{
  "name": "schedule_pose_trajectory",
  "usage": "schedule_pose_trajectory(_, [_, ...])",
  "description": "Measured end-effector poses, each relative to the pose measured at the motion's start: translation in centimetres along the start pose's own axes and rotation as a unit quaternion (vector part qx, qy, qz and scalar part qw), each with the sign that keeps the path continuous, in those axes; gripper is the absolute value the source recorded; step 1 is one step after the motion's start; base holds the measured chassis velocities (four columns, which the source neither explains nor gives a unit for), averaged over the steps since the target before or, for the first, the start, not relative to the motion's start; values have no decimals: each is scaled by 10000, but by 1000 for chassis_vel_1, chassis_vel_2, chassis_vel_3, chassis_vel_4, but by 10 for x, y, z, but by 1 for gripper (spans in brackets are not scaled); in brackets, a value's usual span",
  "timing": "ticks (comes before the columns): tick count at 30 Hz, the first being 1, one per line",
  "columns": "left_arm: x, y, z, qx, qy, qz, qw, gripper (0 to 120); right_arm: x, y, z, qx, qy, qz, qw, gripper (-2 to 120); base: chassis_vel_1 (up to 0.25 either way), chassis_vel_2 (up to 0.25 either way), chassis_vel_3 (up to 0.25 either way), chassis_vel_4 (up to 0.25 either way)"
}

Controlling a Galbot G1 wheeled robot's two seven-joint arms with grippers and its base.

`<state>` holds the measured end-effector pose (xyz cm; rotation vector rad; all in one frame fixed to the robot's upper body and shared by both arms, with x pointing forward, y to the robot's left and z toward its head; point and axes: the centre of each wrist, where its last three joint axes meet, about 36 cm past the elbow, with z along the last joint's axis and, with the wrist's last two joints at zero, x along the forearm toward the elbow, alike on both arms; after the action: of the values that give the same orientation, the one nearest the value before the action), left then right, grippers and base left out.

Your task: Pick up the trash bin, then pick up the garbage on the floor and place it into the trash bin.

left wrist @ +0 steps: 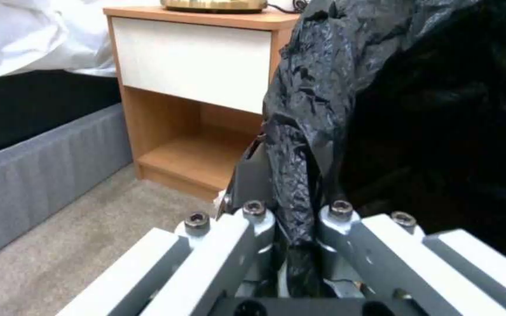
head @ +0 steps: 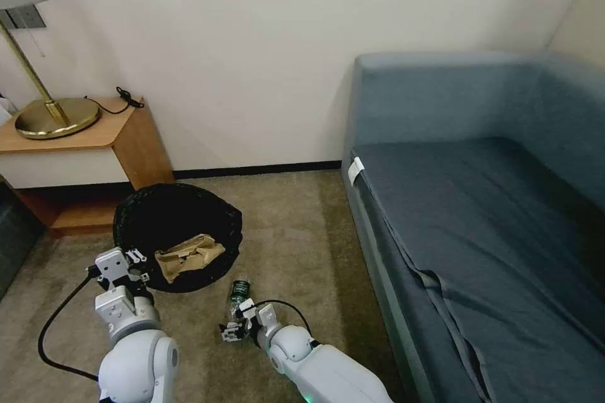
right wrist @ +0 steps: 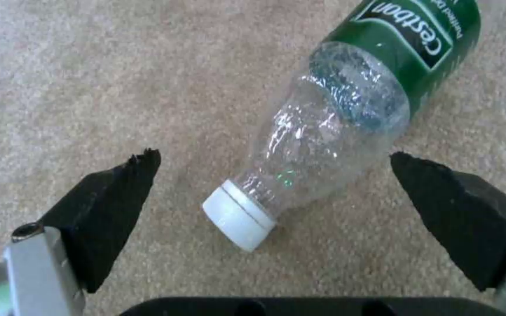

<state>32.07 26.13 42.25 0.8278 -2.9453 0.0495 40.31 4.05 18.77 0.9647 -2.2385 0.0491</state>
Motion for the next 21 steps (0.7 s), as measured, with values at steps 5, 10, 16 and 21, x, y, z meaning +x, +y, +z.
schedule_pose_trajectory(5, [-1, 3, 0, -14, -10, -49, 10000, 4, -1, -8, 4, 1373, -331, 24, 9900, 100, 0, 0, 0, 0])
schedule_pose_trajectory(10, [-1, 2, -2, -3, -28, -40, 10000, 4, 0, -15, -7, 2072, -594, 178, 9763, 100, 0, 0, 0, 0])
schedule_pose_trajectory(16, [-1, 5, -3, 19, -25, -64, 10000, 4, 0, -21, -27, 2605, -945, 342, 9602, 100, 0, 0, 0, 0])
schedule_pose_trajectory(21, [-1, 9, -5, 56, -35, -108, 9999, 4, -1, -30, -53, 3747, -1402, 444, 9154, 100, 0, 0, 0, 0])
